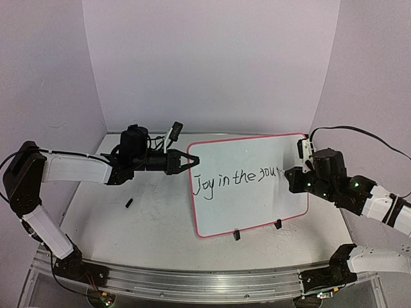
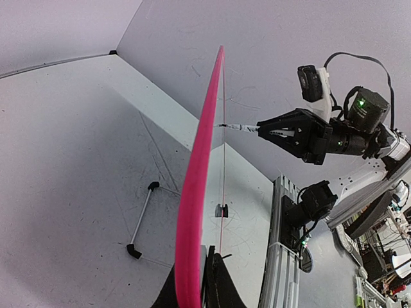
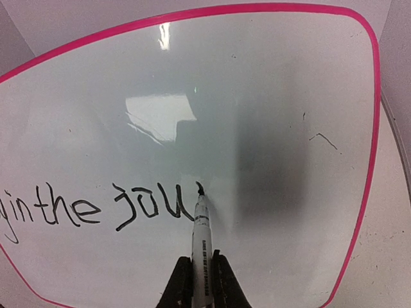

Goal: Write a sentence on the whiteboard

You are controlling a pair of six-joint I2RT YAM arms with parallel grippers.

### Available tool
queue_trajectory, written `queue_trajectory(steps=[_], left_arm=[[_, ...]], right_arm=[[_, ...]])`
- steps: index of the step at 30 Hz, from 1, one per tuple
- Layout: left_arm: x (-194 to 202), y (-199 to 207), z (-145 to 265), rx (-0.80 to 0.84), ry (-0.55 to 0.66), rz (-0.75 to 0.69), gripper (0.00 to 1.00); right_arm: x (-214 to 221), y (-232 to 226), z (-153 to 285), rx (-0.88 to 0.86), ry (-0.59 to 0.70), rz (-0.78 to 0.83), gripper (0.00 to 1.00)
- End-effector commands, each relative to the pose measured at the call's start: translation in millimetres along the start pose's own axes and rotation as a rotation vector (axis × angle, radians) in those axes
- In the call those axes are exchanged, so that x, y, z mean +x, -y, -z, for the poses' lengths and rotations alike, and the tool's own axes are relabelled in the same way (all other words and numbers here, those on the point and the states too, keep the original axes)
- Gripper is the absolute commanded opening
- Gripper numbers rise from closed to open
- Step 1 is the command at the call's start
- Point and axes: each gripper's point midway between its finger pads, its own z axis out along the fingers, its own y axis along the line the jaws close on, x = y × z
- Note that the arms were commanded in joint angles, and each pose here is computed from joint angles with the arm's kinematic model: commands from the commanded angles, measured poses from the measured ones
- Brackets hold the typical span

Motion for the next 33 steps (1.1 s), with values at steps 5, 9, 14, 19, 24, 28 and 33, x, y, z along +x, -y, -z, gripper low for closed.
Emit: queue_trajectory(steps=[5,9,14,19,24,28,33], left_arm=[[20.9,-41.2,-1.8,-0.168,-0.054,-0.017,0.00],[21.3,-40.7,-1.2,-0.168,-0.055,-0.015,0.00],[22.2,-39.9,-0.5,-0.167,-0.056,-0.017,0.00],[22.7,-39.4,0.7,-0.168,-0.055,-0.017,0.00],[22.9,-39.3,0.1,-0.165,-0.057,-0.016,0.00],[22.4,-39.4,-0.4,-0.164,-0.057,-0.018,0.00],[21.5,-38.9,-0.9,-0.161,-0.056,-0.018,0.00]], right_arm=[[21.2,3.4,-3.9,0.008,-0.074,-0.033,0.00],[24.9,3.5,-3.7,0.006,-0.086,-0.048,0.00],[29.8,4.0,-3.5,0.005,-0.101,-0.065,0.00],[32.6,3.5,-2.0,-0.001,-0.109,-0.078,0.00],[34.8,3.1,-1.3,-0.002,-0.117,-0.085,0.00],[35.6,2.9,-1.1,-0.002,-0.119,-0.086,0.00],[37.8,2.2,-1.5,-0.005,-0.126,-0.086,0.00]])
